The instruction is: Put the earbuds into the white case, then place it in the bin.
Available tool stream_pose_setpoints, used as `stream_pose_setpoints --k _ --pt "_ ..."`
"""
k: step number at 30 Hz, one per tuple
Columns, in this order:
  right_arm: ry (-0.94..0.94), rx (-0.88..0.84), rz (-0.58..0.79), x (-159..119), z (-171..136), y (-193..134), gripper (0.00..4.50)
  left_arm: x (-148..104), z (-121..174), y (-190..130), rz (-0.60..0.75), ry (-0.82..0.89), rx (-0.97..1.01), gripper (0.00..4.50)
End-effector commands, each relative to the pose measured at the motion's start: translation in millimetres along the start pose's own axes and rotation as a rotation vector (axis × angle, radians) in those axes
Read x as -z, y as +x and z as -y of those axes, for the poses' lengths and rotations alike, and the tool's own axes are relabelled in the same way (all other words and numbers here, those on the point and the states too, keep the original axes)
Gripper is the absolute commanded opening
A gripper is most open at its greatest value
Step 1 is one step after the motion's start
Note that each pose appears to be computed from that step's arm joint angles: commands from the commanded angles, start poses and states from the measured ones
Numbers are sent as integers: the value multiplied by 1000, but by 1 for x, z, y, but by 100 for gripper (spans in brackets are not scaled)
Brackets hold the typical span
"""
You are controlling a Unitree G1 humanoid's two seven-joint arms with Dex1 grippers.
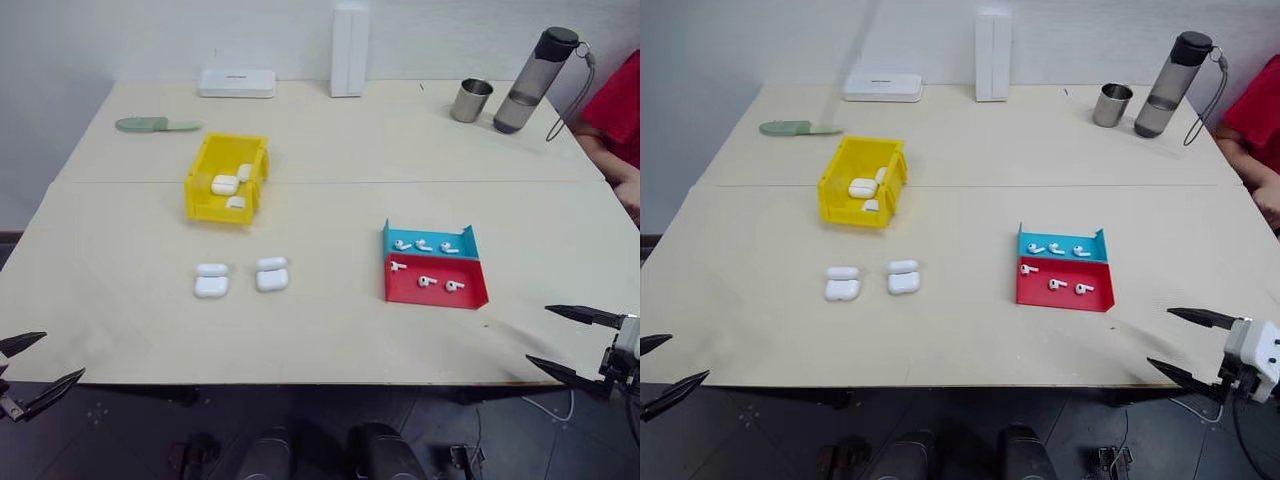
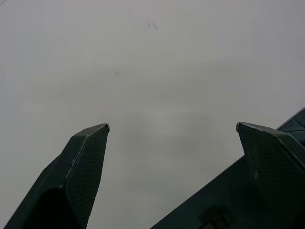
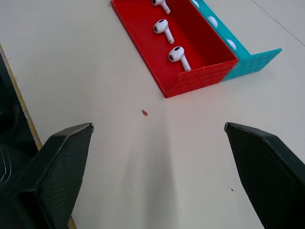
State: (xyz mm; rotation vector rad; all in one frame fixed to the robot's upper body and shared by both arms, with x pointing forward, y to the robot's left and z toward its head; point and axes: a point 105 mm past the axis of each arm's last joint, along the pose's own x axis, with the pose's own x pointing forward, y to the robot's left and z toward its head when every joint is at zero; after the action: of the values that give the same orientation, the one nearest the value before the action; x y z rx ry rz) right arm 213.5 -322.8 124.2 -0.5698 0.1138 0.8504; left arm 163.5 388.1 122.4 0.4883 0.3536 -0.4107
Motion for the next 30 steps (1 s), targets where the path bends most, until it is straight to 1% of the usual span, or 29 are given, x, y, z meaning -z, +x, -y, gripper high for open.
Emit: stream_pose_setpoints --k 1,3,6,8,10,12,14,16,18,20,23,25,28,30 --pt "-19 -10 6 -3 1 1 447 -11 -2 -6 31 35 -22 450" --pt "-30 -16 30 -6 1 5 447 -14 -3 -5 29 17 -28 450" --pt "-38 -61 218 -32 -3 19 447 -16 1 -7 17 -10 2 450" --pt "-11 -104 307 -49 -8 33 447 -12 7 -15 -30 -162 71 450" --pt "-15 -153 449 -72 -17 47 447 -12 0 -25 -38 -257 27 450" --pt "-37 -200 549 -88 -26 54 447 -9 -7 -36 -54 -295 -30 450" --pt "-65 -222 594 -96 -32 60 447 0 -9 -50 -129 -364 -73 450" --pt "-106 -218 644 -102 -34 62 447 9 -13 -64 -233 -437 -135 450" --pt "-150 -220 725 -106 -34 58 447 5 -15 -69 -244 -516 -155 450" --pt "-154 -222 703 -101 -33 59 447 -7 -12 -65 -247 -545 -138 450" --pt "-142 -229 665 -91 -30 59 447 -37 -7 -46 -207 -558 -99 450" --pt "-138 -237 650 -87 -30 59 447 -54 0 -29 -208 -574 -72 450" --pt "-122 -238 638 -83 -30 60 447 -76 19 2 -258 -610 -16 450" --pt "-110 -234 635 -82 -29 61 447 -85 21 19 -275 -616 -33 450"
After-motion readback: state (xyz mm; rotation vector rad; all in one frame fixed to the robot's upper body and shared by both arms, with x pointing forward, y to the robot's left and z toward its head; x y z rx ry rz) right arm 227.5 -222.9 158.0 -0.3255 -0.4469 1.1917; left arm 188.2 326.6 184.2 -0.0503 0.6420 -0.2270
